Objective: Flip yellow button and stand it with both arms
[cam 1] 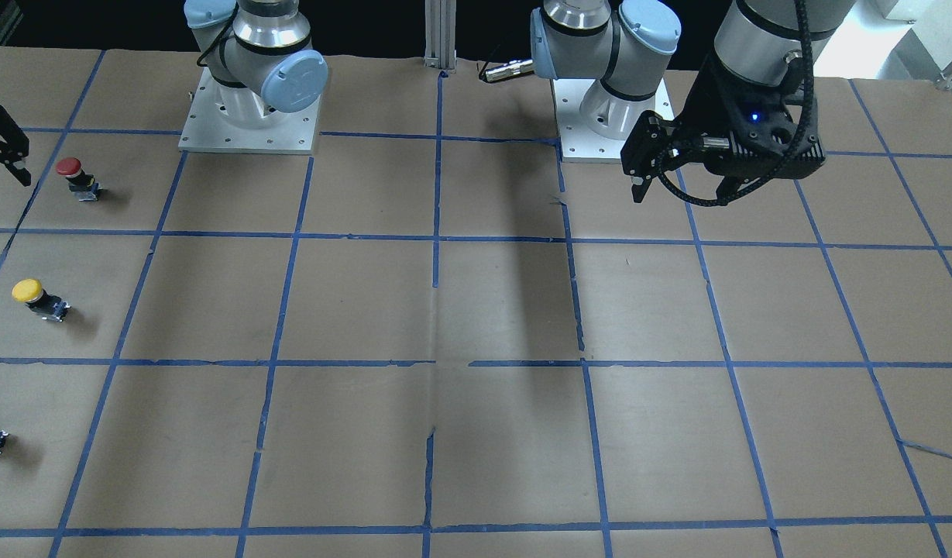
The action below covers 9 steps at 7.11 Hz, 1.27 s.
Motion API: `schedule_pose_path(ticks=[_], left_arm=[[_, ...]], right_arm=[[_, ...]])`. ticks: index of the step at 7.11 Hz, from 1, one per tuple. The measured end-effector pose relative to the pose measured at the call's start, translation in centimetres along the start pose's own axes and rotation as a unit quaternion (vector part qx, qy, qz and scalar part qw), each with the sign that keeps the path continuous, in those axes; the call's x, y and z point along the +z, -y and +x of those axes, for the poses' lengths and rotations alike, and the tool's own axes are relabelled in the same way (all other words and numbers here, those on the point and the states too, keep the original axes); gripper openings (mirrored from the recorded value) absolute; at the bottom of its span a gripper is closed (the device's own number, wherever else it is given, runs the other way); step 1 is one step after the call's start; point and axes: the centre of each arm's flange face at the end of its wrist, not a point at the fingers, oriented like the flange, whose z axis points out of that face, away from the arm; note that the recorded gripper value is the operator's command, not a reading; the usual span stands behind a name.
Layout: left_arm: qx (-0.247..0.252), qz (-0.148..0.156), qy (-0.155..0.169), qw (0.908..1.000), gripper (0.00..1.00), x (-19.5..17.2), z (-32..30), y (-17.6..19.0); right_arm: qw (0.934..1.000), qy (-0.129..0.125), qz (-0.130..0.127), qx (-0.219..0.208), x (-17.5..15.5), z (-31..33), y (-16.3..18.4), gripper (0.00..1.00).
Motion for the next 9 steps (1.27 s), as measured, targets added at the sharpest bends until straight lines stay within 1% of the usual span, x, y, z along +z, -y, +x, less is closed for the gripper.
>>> schedule_pose_path(ticks=[1, 2, 3, 4, 5, 6, 8, 9], left_arm=[[-0.001, 0.001, 0.002, 1.0, 0.99, 0.0, -0.2, 0.0], [-0.001, 0.002, 0.002, 1.0, 0.99, -0.1, -0.2, 0.1], [-0.002, 0.003, 0.003, 1.0, 0.99, -0.1, -0.3, 0.2], [-0.002, 0.003, 0.003, 1.0, 0.99, -0.1, -0.3, 0.2], [-0.003, 0.004, 0.003, 1.0, 0.99, -0.2, -0.4, 0.3], [-0.004, 0.006, 0.003, 1.0, 0.99, -0.3, -0.6, 0.4], [-0.005, 0.011, 0.003, 0.9999, 0.99, -0.8, -0.7, 0.7], [-0.006, 0.014, 0.002, 0.9999, 0.99, -1.0, -0.7, 0.7]], right_arm=[[0.996, 0.008, -0.012, 0.088, -2.1, -2.2, 1.4, 0.99], [0.9876, 0.016, -0.028, 0.154, -3.8, -5.2, 3.0, 0.99], [0.9754, 0.024, -0.046, 0.214, -5.5, -9.1, 4.6, 1.0], [0.9696, 0.022, -0.054, 0.237, -6.8, -13.1, 6.0, 1.0], [0.9693, 0.016, -0.057, 0.239, -7.7, -17.5, 7.0, 1.0], [0.9719, 0.012, -0.059, 0.228, -8.0, -21.7, 7.3, 1.0], [0.9821, 0.011, -0.061, 0.178, -7.7, -27.9, 7.2, 1.0], [0.9837, 0.01, -0.07, 0.165, -6.8, -28.9, 7.0, 1.0]])
